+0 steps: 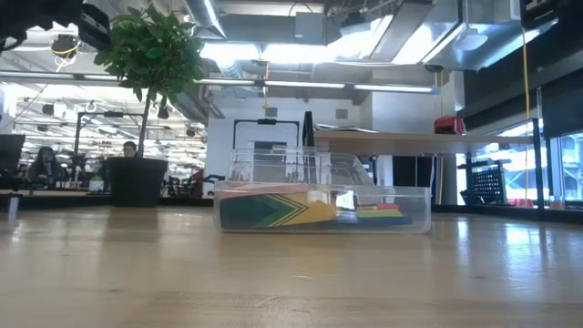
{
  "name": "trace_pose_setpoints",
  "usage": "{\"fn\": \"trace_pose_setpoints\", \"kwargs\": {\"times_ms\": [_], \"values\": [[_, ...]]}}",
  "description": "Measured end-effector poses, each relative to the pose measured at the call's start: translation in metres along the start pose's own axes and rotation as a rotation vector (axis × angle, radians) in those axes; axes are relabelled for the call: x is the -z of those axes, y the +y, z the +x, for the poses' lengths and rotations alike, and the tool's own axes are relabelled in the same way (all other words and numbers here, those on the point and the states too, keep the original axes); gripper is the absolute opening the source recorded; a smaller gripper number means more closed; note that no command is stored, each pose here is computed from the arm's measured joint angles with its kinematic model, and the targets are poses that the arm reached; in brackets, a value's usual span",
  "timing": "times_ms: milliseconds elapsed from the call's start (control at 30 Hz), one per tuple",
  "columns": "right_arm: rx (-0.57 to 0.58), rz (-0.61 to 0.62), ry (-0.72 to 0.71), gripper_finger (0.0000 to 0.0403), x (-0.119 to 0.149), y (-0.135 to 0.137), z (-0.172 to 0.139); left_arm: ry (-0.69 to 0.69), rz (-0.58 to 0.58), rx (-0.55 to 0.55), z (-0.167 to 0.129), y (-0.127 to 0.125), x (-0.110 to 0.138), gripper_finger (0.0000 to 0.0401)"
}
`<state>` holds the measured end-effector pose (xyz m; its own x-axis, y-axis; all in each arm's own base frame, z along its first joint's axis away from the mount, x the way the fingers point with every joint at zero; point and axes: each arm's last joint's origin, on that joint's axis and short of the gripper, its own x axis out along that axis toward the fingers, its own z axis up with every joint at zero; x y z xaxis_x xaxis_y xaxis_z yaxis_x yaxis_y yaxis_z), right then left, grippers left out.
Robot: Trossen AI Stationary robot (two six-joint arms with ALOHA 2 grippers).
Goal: Pack school essentials
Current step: Return to Home Position
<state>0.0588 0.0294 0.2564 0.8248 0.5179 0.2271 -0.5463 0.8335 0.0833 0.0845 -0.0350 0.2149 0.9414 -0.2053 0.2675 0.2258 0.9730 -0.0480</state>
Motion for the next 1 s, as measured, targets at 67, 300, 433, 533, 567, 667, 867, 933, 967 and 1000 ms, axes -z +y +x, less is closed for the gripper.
{"fn": "trace_pose_setpoints", "kwargs": {"times_ms": [67,300,433,533,567,667,867,933,967,1000], "values": [[0.001,0.001,0.007,0.0003,0.001,0.0,0.0,-0.011,-0.002,0.0,-0.003,0.001,0.005,0.0],[0.001,-0.001,0.015,0.0003,0.001,0.0,0.0,0.03,0.016,-0.005,-0.005,0.001,0.025,0.0],[0.004,0.004,0.043,0.0003,0.004,0.0,0.0,0.043,0.005,-0.006,-0.005,0.001,0.027,0.0],[0.003,-0.002,0.05,0.0003,0.005,-0.001,0.0,0.047,0.024,-0.005,-0.005,0.001,0.027,0.0],[0.004,-0.003,0.057,0.0003,0.006,-0.001,0.0,0.05,0.029,-0.005,-0.005,0.001,0.028,0.0],[0.01,0.004,0.102,0.0003,0.01,-0.001,0.0,0.066,0.032,-0.023,-0.005,0.001,0.029,0.0],[0.021,-0.019,0.126,0.0003,0.019,-0.003,0.001,0.07,0.028,-0.028,-0.005,0.001,0.029,0.0],[0.02,-0.034,0.129,0.0003,0.03,-0.005,0.004,0.07,0.028,-0.028,-0.005,0.002,0.029,0.0],[0.02,-0.035,0.13,0.0003,0.036,-0.006,0.006,0.07,0.028,-0.028,-0.005,0.002,0.029,0.0],[0.02,-0.036,0.126,0.0003,0.041,-0.007,0.007,0.07,0.028,-0.028,-0.005,0.002,0.029,0.0]]}}
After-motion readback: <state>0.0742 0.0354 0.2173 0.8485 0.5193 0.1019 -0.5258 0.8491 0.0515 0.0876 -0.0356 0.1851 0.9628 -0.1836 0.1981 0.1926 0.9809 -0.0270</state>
